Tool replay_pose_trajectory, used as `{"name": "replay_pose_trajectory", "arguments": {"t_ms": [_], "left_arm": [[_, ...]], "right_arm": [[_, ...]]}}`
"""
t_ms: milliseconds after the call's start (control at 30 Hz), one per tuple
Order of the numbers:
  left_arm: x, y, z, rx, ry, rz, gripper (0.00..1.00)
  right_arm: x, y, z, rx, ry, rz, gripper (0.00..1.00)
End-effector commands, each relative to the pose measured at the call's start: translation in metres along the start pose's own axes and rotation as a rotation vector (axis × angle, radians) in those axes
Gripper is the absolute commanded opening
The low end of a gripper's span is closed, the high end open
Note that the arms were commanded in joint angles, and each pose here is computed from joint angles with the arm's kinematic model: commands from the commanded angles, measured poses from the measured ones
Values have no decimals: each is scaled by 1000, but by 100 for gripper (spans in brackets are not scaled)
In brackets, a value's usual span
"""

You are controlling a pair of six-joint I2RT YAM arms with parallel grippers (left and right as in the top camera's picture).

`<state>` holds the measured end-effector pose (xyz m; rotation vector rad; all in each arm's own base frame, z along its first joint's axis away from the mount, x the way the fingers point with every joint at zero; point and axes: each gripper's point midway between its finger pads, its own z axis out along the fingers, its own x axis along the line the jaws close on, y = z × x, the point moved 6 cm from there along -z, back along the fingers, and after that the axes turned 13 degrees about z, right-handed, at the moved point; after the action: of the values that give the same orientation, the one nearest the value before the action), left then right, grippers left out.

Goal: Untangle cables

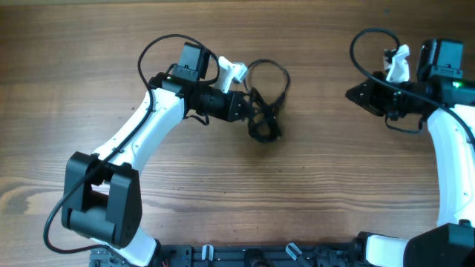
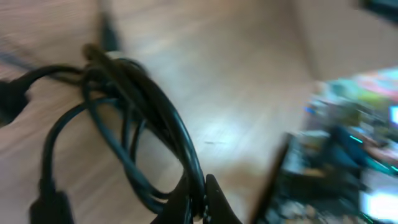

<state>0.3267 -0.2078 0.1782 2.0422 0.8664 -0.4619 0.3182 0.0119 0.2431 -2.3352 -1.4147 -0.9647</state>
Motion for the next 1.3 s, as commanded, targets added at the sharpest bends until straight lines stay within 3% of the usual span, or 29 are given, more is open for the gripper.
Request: {"name": "replay_pose_trajectory", "arguments": {"t_ms": [0, 33, 133, 267, 500, 600, 767, 1033, 1267], "left_arm": [[-53, 28, -20, -167, -391, 203, 4], [-62, 34, -25, -204, -483, 236, 4], [-71, 45, -32, -226, -574, 226, 4], [-81, 57, -40, -219, -656, 219, 4], [-89, 71, -42, -201, -667, 202, 4], [-93, 77, -45, -202, -667, 211, 4], [-100, 84, -47, -201, -671, 232, 4], [-109, 83, -40, -184, -689, 243, 4], [-102, 85, -46, -197, -671, 222, 4]], "right_arm": [[31, -12, 3, 33, 99, -171, 29], [38, -14, 7, 36, 111, -202, 33], [57, -20, 12, 48, 178, -269, 52], [79, -23, 21, 36, 232, -363, 66], [93, -17, 38, -12, 241, -445, 66], [91, -14, 46, 8, 241, -437, 60], [94, -18, 57, 76, 323, -457, 57], [125, -16, 60, 33, 430, -470, 57], [118, -30, 65, 104, 388, -450, 54]]}}
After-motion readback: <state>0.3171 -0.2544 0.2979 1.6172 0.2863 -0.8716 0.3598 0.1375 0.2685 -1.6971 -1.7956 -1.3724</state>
